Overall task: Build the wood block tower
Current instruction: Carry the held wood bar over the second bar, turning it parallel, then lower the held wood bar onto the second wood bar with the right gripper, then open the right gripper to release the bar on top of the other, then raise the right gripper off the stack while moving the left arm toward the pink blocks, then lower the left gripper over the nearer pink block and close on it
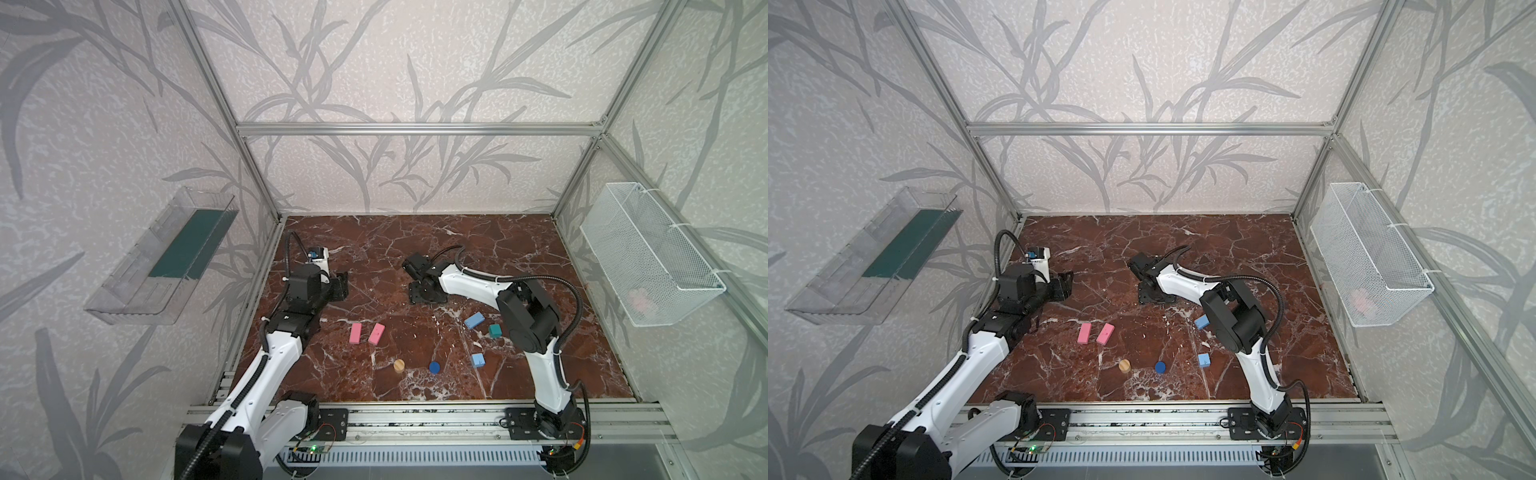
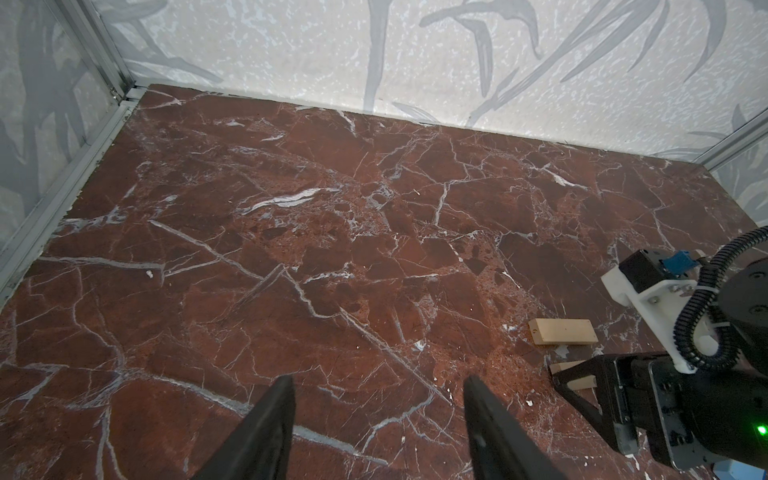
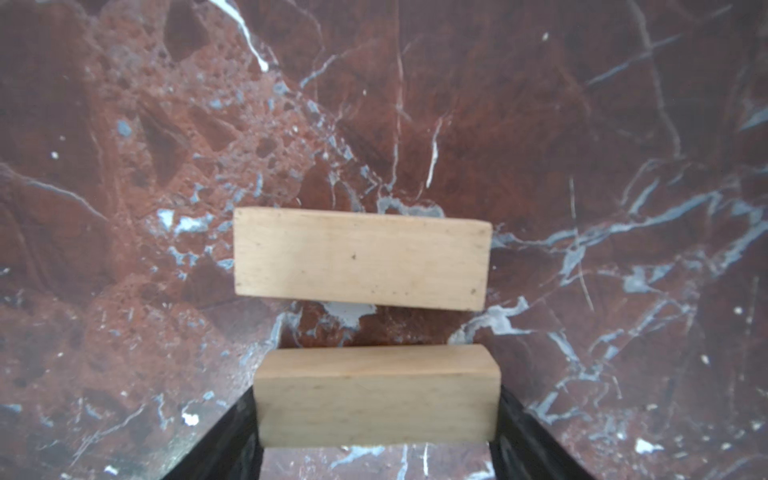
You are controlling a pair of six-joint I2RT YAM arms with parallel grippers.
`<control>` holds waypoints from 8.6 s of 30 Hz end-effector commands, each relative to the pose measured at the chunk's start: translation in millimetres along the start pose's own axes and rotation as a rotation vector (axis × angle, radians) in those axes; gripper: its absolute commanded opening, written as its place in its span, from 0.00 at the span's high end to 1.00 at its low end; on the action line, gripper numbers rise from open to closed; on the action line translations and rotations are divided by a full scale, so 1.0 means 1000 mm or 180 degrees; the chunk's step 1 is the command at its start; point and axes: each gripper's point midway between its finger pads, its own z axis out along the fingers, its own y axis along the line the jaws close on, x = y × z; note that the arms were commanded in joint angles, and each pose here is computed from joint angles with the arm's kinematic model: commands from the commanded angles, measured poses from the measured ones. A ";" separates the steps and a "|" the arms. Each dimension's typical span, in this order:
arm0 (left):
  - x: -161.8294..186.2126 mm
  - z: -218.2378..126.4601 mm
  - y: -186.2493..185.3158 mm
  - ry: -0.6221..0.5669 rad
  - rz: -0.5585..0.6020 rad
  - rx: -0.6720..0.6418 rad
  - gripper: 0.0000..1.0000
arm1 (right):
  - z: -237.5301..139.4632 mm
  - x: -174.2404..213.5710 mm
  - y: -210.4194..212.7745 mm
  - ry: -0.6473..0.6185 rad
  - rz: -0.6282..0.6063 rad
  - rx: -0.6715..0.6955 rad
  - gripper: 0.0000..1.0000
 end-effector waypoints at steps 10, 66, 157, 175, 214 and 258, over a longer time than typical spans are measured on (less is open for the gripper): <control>-0.011 -0.002 0.000 -0.0076 0.0078 -0.0031 0.37 | 0.010 0.003 -0.001 0.0102 0.0005 0.0146 0.40; -0.011 -0.004 0.005 -0.0106 0.0095 -0.0127 0.37 | 0.021 -0.006 -0.004 0.0134 0.0156 0.0255 0.38; -0.012 -0.008 0.005 -0.0140 0.0109 -0.0120 0.36 | -0.002 -0.020 -0.002 -0.0004 0.0182 0.0217 0.01; -0.013 -0.008 0.005 -0.0140 0.0110 -0.0122 0.36 | -0.023 -0.031 0.000 -0.0146 0.0187 0.0141 0.01; -0.005 0.007 -0.003 0.0157 -0.0031 -0.0016 0.37 | -0.154 -0.018 -0.072 -0.1313 0.0246 -0.0073 0.06; 0.129 -0.016 -0.022 0.1854 -0.0136 -0.0507 0.45 | -0.150 0.002 -0.086 -0.1394 0.0414 -0.0904 0.15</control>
